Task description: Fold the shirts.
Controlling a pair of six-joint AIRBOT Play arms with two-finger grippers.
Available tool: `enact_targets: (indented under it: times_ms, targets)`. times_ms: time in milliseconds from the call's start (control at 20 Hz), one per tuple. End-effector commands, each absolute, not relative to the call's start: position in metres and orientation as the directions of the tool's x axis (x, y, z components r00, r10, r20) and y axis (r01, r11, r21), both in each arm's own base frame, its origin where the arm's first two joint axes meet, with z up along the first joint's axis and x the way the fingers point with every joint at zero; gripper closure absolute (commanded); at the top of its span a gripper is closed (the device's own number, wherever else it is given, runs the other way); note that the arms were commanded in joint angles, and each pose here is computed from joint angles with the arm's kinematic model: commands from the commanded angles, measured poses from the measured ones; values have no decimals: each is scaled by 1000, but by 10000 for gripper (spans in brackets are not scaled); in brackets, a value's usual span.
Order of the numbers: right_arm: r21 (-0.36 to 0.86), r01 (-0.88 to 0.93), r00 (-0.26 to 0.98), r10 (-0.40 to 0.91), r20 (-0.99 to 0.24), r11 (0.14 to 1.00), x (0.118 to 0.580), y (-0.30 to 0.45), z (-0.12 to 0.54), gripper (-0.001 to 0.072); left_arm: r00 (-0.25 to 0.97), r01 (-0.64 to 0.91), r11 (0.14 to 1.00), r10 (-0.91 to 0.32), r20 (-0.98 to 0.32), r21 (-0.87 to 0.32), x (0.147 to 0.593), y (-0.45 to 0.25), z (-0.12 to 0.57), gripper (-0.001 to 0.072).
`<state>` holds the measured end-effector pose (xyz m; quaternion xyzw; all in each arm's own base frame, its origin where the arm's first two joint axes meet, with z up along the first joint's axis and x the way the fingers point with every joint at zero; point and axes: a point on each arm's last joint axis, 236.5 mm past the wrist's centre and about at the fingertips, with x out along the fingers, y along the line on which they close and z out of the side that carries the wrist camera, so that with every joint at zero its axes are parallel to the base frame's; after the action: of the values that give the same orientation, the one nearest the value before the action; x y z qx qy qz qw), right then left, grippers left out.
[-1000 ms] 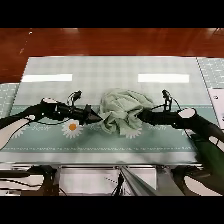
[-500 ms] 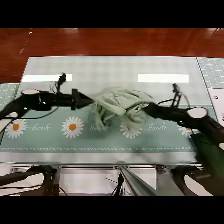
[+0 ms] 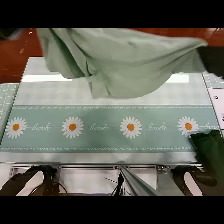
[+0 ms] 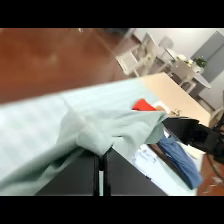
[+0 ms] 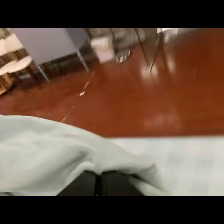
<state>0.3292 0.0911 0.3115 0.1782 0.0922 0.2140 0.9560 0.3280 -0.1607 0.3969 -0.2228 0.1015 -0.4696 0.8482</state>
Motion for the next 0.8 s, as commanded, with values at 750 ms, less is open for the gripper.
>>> enact_targets:
  times_ms: [750]
  targets:
    - [91, -120, 707, 149, -692, 989, 261, 23, 276, 686, 595, 524, 767, -640, -486, -369, 250, -131, 329, 680]
